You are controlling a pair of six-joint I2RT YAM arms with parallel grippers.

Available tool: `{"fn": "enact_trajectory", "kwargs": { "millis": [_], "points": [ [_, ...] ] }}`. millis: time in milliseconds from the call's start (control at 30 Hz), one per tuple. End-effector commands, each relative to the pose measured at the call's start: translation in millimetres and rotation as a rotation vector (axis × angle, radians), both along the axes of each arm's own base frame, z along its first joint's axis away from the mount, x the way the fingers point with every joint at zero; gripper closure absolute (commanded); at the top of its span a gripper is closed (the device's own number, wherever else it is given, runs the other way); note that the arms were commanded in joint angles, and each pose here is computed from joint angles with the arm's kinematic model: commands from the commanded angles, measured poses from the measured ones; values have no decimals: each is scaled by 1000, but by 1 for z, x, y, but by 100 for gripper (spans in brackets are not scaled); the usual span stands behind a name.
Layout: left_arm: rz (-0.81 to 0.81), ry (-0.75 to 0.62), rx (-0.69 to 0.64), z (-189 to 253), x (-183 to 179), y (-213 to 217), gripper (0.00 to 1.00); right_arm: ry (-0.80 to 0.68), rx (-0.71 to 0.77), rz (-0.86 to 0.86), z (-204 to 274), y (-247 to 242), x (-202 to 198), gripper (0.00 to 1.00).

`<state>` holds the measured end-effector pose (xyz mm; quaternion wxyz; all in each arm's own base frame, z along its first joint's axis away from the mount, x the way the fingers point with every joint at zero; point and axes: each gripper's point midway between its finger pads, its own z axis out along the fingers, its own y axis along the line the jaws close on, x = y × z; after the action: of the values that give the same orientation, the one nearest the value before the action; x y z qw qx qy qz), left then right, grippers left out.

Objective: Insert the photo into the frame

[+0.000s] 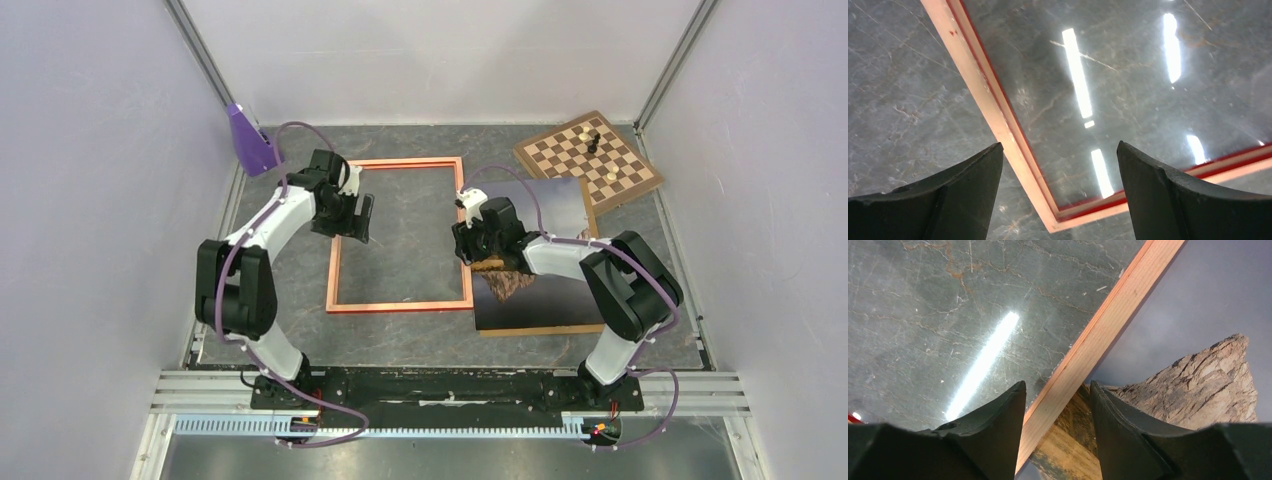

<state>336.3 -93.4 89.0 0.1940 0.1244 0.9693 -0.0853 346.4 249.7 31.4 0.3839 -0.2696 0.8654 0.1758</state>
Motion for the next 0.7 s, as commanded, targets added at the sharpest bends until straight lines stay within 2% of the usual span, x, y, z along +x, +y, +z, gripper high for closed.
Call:
{"fn": "enact_trajectory", "kwargs": {
  "millis": [0, 267, 667],
  "points": [
    [61, -56, 54, -5, 37, 14, 10, -77, 27, 2, 19, 3, 6, 47],
    [96, 28, 7, -32, 49, 13, 10, -78, 33, 1, 19, 2, 4, 46],
    [82, 113, -88, -48, 35, -4, 11, -56, 29, -2, 10, 2, 2, 46]
  ]
}}
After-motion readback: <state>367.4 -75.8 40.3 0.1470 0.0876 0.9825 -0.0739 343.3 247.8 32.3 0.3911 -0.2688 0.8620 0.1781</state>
